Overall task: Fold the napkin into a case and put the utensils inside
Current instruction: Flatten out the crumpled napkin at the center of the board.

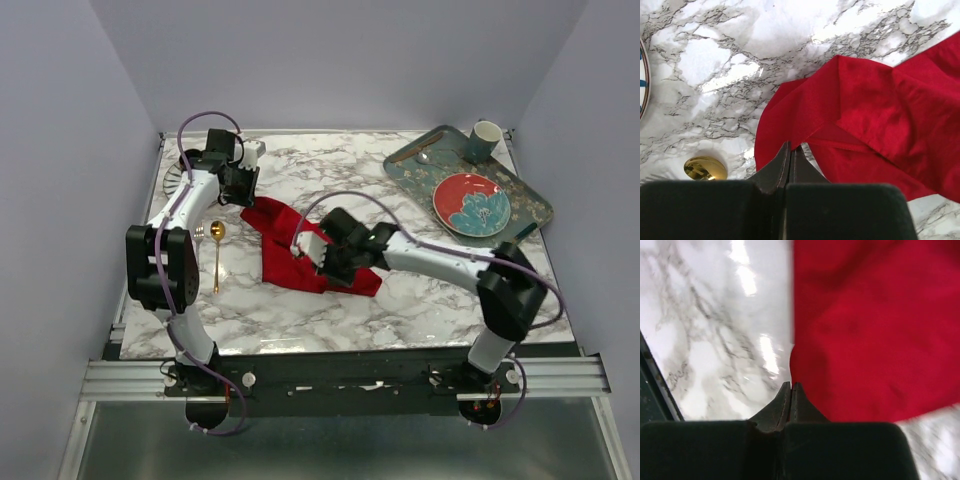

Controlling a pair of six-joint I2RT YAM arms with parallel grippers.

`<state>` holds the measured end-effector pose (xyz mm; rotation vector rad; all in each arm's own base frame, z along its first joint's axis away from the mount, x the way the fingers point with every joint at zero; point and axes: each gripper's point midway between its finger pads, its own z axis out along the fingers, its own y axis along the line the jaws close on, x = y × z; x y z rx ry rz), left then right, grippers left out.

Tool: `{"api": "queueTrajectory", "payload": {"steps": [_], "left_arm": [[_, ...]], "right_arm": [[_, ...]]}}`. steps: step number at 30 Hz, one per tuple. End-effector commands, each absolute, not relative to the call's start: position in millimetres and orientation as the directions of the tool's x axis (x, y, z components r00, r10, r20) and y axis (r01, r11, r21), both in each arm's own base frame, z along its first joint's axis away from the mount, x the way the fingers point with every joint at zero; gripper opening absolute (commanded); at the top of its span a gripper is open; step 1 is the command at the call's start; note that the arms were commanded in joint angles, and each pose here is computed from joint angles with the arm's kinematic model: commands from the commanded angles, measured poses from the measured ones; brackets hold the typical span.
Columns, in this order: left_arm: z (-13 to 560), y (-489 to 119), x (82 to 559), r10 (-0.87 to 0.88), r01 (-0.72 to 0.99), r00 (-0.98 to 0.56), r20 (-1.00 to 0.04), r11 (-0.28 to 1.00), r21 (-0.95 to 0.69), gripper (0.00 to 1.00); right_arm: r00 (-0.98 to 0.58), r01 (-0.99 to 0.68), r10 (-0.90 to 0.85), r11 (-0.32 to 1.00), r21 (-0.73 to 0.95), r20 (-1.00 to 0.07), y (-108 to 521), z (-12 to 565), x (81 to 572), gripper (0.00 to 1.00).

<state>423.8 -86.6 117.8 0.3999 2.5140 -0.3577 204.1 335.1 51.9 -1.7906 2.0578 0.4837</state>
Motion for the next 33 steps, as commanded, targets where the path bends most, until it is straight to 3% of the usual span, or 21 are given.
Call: {"api": "queueTrajectory", "payload": {"steps": [1, 8, 15, 21, 25, 33], "left_arm": [[169, -93, 412, 0.268, 0.464, -0.713, -0.648, 0.873, -0.149, 0.00], [238, -94, 400, 0.434, 0.547, -0.533, -0.726, 0.831, 0.095, 0.00], [340, -98, 373, 0.463, 0.552, -0.314, -0.829, 0.800, 0.237, 0.00], [400, -98, 334, 0.538, 0.504, -0.117, -0.835, 0.757, 0.417, 0.00], [439, -91, 306, 0.501, 0.443, -0.020, -0.865, 0.780, 0.441, 0.00], [494, -102, 228, 0.421, 0.506, 0.222, -0.879, 0.721, 0.473, 0.00]], "right_arm": [[-0.185, -0.934, -0.733, 0.339, -0.116, -0.655, 301, 147, 265, 0.01], [-0.143, -0.798, -0.591, 0.543, -0.261, -0.794, 236, 245, 332, 0.01], [-0.019, -0.663, -0.498, 0.655, -0.363, -0.867, 200, 335, 351, 0.01], [0.145, -0.560, -0.437, 0.703, -0.437, -0.888, 178, 416, 332, 0.01], [0.241, -0.508, -0.410, 0.719, -0.474, -0.880, 163, 461, 307, 0.01], [0.373, -0.507, -0.340, 0.705, -0.496, -0.863, 142, 529, 240, 0.01]]}}
